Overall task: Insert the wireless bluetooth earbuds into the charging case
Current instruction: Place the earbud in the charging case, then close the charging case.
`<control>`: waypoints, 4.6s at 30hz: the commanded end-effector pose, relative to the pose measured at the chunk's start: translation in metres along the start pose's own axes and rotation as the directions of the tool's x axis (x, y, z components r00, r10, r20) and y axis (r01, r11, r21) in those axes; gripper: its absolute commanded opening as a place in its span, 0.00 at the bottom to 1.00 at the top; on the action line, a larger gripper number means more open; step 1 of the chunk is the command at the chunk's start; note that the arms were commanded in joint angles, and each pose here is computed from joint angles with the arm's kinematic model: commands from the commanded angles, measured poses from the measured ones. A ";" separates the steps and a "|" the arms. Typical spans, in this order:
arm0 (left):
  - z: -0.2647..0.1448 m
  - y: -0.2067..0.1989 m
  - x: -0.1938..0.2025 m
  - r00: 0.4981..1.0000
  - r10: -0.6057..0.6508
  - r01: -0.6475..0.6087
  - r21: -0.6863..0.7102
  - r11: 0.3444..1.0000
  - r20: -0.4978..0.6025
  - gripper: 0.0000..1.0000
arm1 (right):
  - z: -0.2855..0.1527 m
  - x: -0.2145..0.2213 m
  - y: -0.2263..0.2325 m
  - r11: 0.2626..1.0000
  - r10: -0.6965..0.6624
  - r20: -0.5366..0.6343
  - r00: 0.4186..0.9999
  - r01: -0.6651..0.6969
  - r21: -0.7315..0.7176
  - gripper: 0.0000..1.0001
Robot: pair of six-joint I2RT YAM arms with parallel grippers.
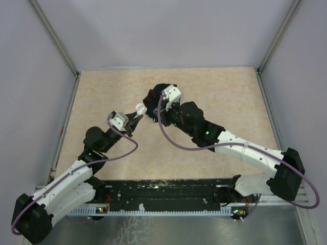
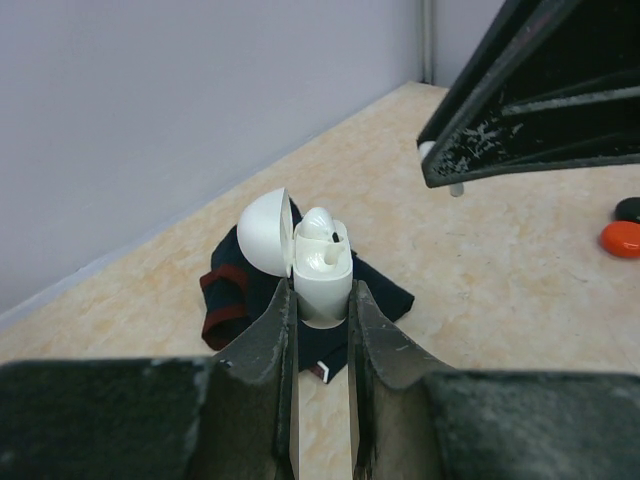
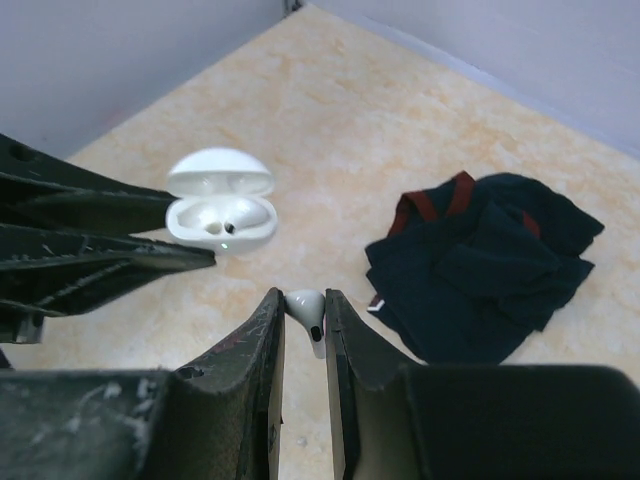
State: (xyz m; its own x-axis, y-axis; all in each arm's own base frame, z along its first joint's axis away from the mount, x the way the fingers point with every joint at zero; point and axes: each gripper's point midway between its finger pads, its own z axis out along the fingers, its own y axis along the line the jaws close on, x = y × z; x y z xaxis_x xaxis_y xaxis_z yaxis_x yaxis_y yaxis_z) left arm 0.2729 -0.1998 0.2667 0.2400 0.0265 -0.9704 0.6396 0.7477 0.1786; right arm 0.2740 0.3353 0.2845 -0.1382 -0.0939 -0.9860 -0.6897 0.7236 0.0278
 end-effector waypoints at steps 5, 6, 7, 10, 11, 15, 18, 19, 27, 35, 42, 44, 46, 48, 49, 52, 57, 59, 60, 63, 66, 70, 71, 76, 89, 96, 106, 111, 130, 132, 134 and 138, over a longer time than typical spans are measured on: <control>-0.005 -0.031 -0.034 0.986 0.003 -0.033 0.177 0.984 0.165 0.00 | -0.027 -0.083 0.042 0.979 0.074 0.316 0.946 -0.008 -0.204 0.14; -0.005 -0.033 -0.035 0.986 0.002 -0.034 0.187 0.982 0.166 0.00 | -0.029 -0.087 0.046 0.975 0.085 0.335 0.938 -0.009 -0.222 0.14; -0.005 -0.034 -0.035 0.986 0.000 -0.032 0.194 0.980 0.166 0.00 | -0.031 -0.090 0.049 0.971 0.094 0.352 0.931 -0.008 -0.240 0.13; -0.007 -0.037 -0.038 0.984 -0.002 -0.036 0.208 0.978 0.180 0.00 | -0.034 -0.095 0.059 0.961 0.107 0.379 0.919 0.003 -0.277 0.13; -0.008 -0.038 -0.040 0.982 -0.001 -0.039 0.212 0.977 0.186 0.00 | -0.034 -0.094 0.061 0.958 0.108 0.382 0.918 0.006 -0.286 0.13; -0.010 -0.039 -0.044 0.979 -0.004 -0.042 0.218 0.975 0.205 0.00 | -0.032 -0.089 0.068 0.951 0.117 0.381 0.917 0.007 -0.309 0.12; -0.011 -0.041 -0.047 0.976 -0.004 -0.046 0.224 0.973 0.216 0.00 | -0.030 -0.085 0.069 0.951 0.118 0.378 0.918 0.005 -0.309 0.12; -0.012 -0.042 -0.048 0.976 -0.005 -0.046 0.230 0.972 0.220 0.00 | -0.029 -0.084 0.070 0.951 0.119 0.376 0.919 0.004 -0.310 0.12; -0.013 -0.042 -0.051 0.973 -0.020 -0.035 0.231 0.972 0.231 0.00 | -0.024 -0.076 0.077 0.941 0.130 0.344 0.930 -0.006 -0.340 0.11; -0.013 -0.041 -0.051 0.972 -0.023 -0.031 0.224 0.974 0.234 0.00 | -0.022 -0.065 0.077 0.940 0.124 0.311 0.942 -0.012 -0.340 0.11; -0.013 -0.041 -0.051 0.972 -0.026 -0.028 0.225 0.974 0.233 0.00 | -0.021 -0.057 0.075 0.946 0.111 0.298 0.948 -0.009 -0.324 0.11; -0.013 -0.041 -0.051 0.972 -0.025 -0.029 0.223 0.974 0.234 0.00 | -0.021 -0.056 0.074 0.947 0.109 0.297 0.949 -0.009 -0.320 0.11; -0.013 -0.041 -0.051 0.972 -0.026 -0.028 0.225 0.974 0.233 0.00 | -0.021 -0.055 0.073 0.950 0.105 0.298 0.949 -0.007 -0.311 0.11; -0.013 -0.041 -0.051 0.972 -0.027 -0.027 0.227 0.974 0.233 0.00 | -0.022 -0.056 0.070 0.954 0.099 0.306 0.947 -0.003 -0.299 0.11; -0.013 -0.042 -0.051 0.972 -0.029 -0.025 0.228 0.973 0.231 0.00 | -0.022 -0.055 0.069 0.955 0.094 0.305 0.948 0.000 -0.296 0.11; -0.013 -0.042 -0.052 0.972 -0.031 -0.024 0.229 0.973 0.234 0.00 | -0.021 -0.052 0.069 0.956 0.089 0.300 0.950 0.004 -0.294 0.11; -0.014 -0.044 -0.052 0.971 -0.035 -0.024 0.239 0.971 0.238 0.00 | -0.018 -0.049 0.071 0.954 0.090 0.295 0.951 0.002 -0.300 0.11; -0.014 -0.044 -0.052 0.971 -0.035 -0.025 0.243 0.970 0.238 0.00 | -0.018 -0.049 0.073 0.952 0.093 0.298 0.950 0.004 -0.307 0.11; -0.014 -0.045 -0.052 0.971 -0.035 -0.025 0.246 0.969 0.238 0.00 | -0.017 -0.050 0.074 0.950 0.096 0.300 0.949 0.002 -0.311 0.11; -0.014 -0.045 -0.052 0.970 -0.036 -0.025 0.249 0.968 0.239 0.00 | -0.016 -0.051 0.076 0.947 0.099 0.301 0.948 0.003 -0.320 0.11; -0.014 -0.045 -0.053 0.970 -0.036 -0.025 0.245 0.969 0.240 0.00 | -0.015 -0.049 0.076 0.947 0.095 0.294 0.951 0.005 -0.320 0.11; -0.014 -0.044 -0.053 0.970 -0.038 -0.022 0.242 0.970 0.241 0.00 | -0.017 -0.049 0.077 0.945 0.094 0.291 0.952 0.007 -0.326 0.15; -0.014 -0.044 -0.053 0.970 -0.039 -0.021 0.242 0.970 0.241 0.00 | -0.018 -0.051 0.077 0.945 0.093 0.293 0.951 0.008 -0.326 0.19; -0.014 -0.044 -0.053 0.970 -0.040 -0.019 0.242 0.970 0.238 0.00 | -0.021 -0.056 0.076 0.945 0.084 0.304 0.949 0.021 -0.325 0.29; -0.012 -0.045 -0.051 0.974 -0.045 -0.013 0.252 0.968 0.222 0.00 | -0.029 -0.069 0.070 0.954 0.056 0.339 0.939 0.050 -0.296 0.39; -0.012 -0.050 -0.050 0.976 -0.057 -0.004 0.279 0.960 0.212 0.00 | -0.033 -0.075 0.068 0.954 0.014 0.337 0.941 0.088 -0.286 0.40; -0.010 -0.065 -0.044 0.984 -0.065 0.000 0.370 0.929 0.164 0.00 | -0.055 -0.090 0.062 0.895 -0.038 0.235 0.971 0.138 -0.423 0.56; -0.012 -0.080 -0.041 0.987 -0.063 -0.012 0.462 0.887 0.147 0.00 | -0.056 -0.083 0.044 0.858 -0.028 0.144 0.989 0.097 -0.504 0.62; -0.020 -0.104 -0.037 0.991 -0.062 -0.025 0.607 0.794 0.122 0.00 | -0.071 -0.028 0.067 0.583 -0.001 -0.095 0.996 -0.076 -0.809 0.63; -0.020 -0.104 -0.037 0.991 -0.066 -0.020 0.608 0.794 0.119 0.00 | -0.072 -0.025 0.069 0.572 -0.002 -0.114 0.993 -0.093 -0.815 0.63; -0.019 -0.103 -0.036 0.991 -0.071 -0.009 0.601 0.799 0.110 0.00 | -0.076 -0.022 0.071 0.544 -0.008 -0.123 0.992 -0.099 -0.833 0.63; -0.011 -0.096 -0.028 0.995 -0.076 0.030 0.566 0.824 0.059 0.00 | -0.084 -0.024 0.073 0.529 -0.022 -0.108 0.994 -0.080 -0.845 0.62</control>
State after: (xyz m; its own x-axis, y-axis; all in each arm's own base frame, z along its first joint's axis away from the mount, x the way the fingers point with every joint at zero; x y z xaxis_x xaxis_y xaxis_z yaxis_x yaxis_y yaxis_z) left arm 0.1846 -0.2650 0.2628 0.2354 -0.0730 -0.9692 0.9560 0.1973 0.2173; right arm 0.1804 0.3359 0.2928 -0.2745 -0.2239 -0.9352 -0.9501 -0.0870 0.2997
